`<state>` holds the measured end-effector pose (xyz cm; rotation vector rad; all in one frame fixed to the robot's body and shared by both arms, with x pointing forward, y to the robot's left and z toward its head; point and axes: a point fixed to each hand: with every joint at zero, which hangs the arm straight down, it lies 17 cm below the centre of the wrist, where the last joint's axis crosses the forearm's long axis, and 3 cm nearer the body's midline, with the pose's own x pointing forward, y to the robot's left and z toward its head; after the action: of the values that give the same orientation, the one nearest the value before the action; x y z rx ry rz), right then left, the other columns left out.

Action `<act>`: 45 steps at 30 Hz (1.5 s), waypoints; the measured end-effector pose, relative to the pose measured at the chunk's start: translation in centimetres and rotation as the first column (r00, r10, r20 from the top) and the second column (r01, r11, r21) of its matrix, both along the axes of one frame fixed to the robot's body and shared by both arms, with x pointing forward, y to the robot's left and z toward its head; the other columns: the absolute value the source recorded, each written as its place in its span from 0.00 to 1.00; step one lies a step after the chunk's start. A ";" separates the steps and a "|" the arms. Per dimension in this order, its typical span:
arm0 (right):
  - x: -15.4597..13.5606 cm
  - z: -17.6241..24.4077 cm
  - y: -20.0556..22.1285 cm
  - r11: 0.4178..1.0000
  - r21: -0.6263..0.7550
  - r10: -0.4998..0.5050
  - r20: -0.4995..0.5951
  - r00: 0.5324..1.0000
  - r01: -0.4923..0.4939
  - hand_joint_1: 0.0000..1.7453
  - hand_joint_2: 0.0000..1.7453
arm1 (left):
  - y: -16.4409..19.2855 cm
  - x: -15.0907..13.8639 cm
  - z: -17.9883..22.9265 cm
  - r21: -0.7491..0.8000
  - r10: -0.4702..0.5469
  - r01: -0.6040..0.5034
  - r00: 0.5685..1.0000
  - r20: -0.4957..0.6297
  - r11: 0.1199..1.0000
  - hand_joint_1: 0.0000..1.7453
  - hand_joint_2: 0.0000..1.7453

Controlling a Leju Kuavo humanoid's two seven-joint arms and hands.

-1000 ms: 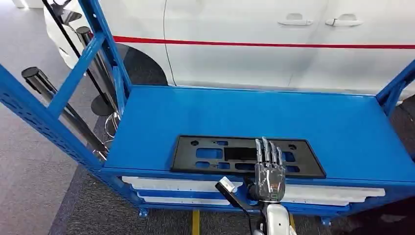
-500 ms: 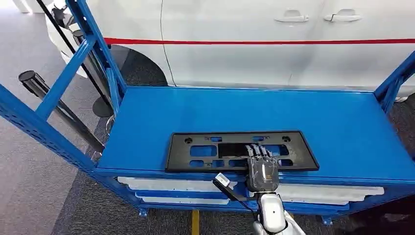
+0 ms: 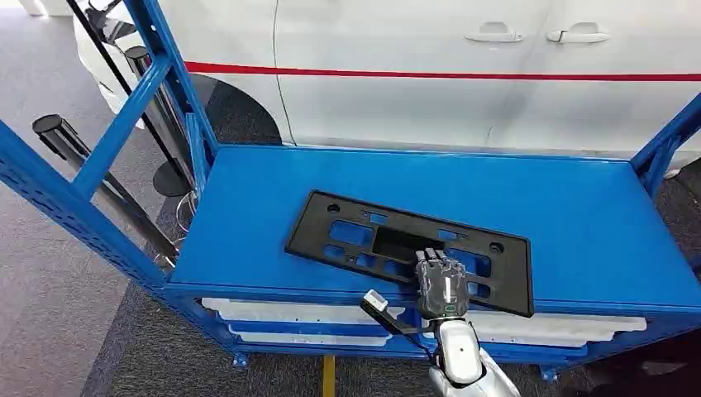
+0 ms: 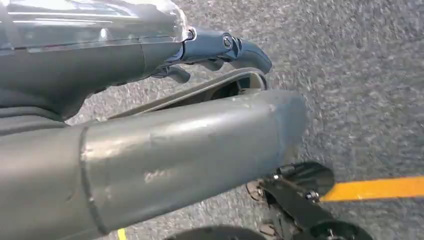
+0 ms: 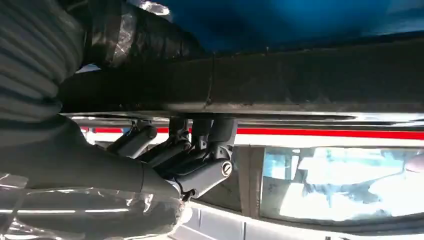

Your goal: Take the parts from the cabinet and place them on the table.

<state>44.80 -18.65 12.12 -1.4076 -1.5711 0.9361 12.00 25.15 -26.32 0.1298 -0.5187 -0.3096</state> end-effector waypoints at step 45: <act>-16.7 20.6 7.1 -0.193 0.703 0.459 0.682 0.570 -0.685 1.00 1.00 | -1.0 -0.8 0.2 -0.036 0.169 -0.169 0.985 0.010 0.985 0.00 1.00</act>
<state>28.08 -11.57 32.76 0.3880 -2.3340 -0.0560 11.23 24.19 -26.17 0.1407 -0.5225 -0.1336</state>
